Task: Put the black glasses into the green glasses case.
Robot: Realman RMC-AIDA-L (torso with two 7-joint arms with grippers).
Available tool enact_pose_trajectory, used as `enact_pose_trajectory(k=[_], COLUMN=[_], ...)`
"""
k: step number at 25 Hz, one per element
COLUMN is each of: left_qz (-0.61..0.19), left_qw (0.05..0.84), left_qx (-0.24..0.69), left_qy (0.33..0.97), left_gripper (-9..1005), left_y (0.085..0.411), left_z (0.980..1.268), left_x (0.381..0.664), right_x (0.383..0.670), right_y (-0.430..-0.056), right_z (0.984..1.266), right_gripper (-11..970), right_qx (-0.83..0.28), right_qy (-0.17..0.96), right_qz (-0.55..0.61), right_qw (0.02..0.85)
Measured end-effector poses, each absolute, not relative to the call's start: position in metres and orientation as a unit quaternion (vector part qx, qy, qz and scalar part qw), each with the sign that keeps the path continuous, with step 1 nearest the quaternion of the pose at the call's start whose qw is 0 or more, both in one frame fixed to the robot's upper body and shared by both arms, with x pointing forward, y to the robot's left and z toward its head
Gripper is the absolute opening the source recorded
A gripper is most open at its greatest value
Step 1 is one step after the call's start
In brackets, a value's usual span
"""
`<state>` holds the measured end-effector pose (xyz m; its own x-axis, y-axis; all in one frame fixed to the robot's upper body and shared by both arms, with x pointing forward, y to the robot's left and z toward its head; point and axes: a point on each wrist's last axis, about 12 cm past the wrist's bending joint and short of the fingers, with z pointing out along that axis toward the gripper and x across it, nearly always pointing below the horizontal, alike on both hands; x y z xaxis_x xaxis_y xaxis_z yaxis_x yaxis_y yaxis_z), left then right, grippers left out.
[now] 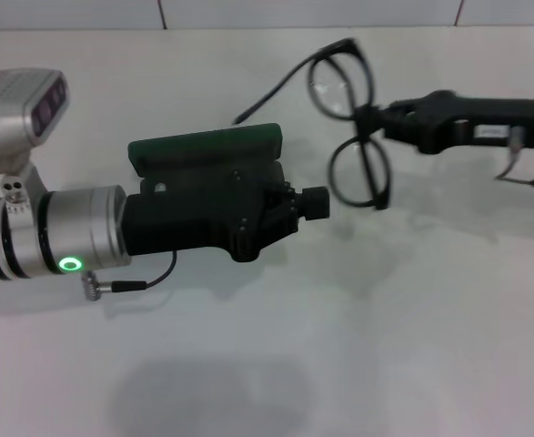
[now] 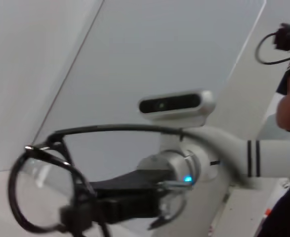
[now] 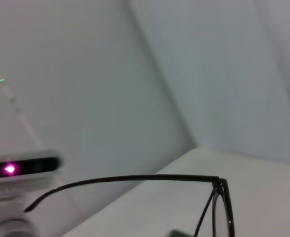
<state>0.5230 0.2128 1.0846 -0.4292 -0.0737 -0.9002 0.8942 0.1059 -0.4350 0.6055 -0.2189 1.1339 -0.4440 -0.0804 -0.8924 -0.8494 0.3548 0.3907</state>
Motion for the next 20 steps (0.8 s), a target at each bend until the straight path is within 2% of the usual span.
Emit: enact_pose_trajectory(k=[4, 9, 14, 20], left_qz=[-0.588, -0.587, -0.587, -0.597], left_qw=[0.416, 0.428, 0.428, 0.416], left_qx=[0.342, 0.347, 0.352, 0.355], left_qy=[0.604, 0.594, 0.59, 0.588], left_gripper=[12, 13, 14, 15], left_y=[0.219, 0.223, 0.222, 0.218], left_z=[1.09, 1.097, 1.099, 1.099], left_x=[0.522, 0.524, 0.525, 0.524], right_x=[0.604, 0.593, 0.582, 0.581], right_y=[-0.256, -0.277, -0.268, -0.244], right_z=[1.133, 1.122, 1.109, 1.108], right_gripper=[63, 65, 68, 71], right_qx=[-0.307, -0.333, -0.39, -0.435], right_qy=[0.725, 0.73, 0.713, 0.676], right_qz=[0.432, 0.398, 0.38, 0.377], right_qw=[0.44, 0.444, 0.442, 0.46])
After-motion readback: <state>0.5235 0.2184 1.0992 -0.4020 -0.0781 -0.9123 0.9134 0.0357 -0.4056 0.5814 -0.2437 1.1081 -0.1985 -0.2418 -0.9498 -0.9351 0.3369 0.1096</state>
